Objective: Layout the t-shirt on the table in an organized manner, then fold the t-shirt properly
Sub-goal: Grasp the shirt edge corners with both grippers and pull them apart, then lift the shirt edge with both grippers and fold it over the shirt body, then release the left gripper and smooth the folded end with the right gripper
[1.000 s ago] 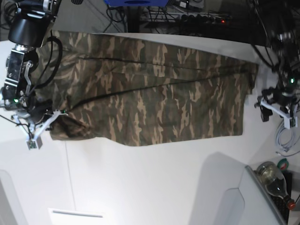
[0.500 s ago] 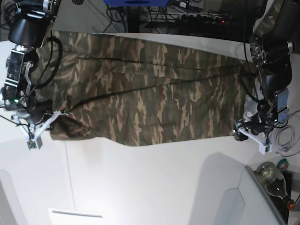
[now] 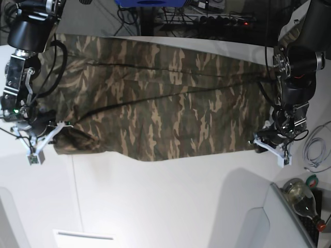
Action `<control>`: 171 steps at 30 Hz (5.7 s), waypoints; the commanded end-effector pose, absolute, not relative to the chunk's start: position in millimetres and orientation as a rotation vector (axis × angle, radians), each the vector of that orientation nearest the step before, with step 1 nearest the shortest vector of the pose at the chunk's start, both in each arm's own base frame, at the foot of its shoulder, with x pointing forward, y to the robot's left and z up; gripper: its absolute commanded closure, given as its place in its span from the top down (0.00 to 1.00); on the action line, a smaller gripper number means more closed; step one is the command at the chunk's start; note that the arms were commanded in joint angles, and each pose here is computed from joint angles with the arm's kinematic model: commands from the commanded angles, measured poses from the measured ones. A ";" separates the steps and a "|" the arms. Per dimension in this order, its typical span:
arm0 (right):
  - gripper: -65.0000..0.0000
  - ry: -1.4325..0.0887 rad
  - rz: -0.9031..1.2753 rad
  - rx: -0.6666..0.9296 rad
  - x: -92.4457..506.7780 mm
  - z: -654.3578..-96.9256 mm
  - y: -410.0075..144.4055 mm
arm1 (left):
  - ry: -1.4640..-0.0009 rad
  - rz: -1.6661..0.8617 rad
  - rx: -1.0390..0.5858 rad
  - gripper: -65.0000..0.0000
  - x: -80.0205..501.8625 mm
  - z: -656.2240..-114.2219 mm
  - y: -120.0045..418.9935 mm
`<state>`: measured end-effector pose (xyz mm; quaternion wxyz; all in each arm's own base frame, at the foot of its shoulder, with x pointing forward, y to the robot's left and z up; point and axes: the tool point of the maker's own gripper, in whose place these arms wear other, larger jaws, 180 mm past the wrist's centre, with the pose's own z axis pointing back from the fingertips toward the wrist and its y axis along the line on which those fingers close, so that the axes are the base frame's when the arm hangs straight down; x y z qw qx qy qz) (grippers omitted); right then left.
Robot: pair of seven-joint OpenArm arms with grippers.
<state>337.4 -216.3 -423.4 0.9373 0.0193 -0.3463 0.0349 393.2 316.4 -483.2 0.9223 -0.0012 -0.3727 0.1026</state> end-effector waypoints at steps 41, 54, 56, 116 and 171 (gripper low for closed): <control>0.00 -0.988 0.057 0.028 428.1 -356.4 -243.8 | -1.116 0.055 0.040 0.00 502.9 -309.3 304.0; 0.00 -1.010 0.051 0.024 415.0 -363.5 -246.3 | -1.108 0.027 0.030 0.00 493.0 -321.7 289.8; 0.00 -1.027 0.062 0.011 411.5 -357.7 -246.6 | -1.091 0.036 0.032 0.00 484.8 -331.7 292.3; 0.00 -0.587 0.073 -0.044 180.4 -444.4 -231.1 | -0.861 -0.079 0.094 0.00 302.0 -425.1 320.2; 0.66 -0.654 -0.222 0.127 321.1 -442.6 -253.1 | -1.033 0.323 0.195 0.00 220.3 -365.3 421.1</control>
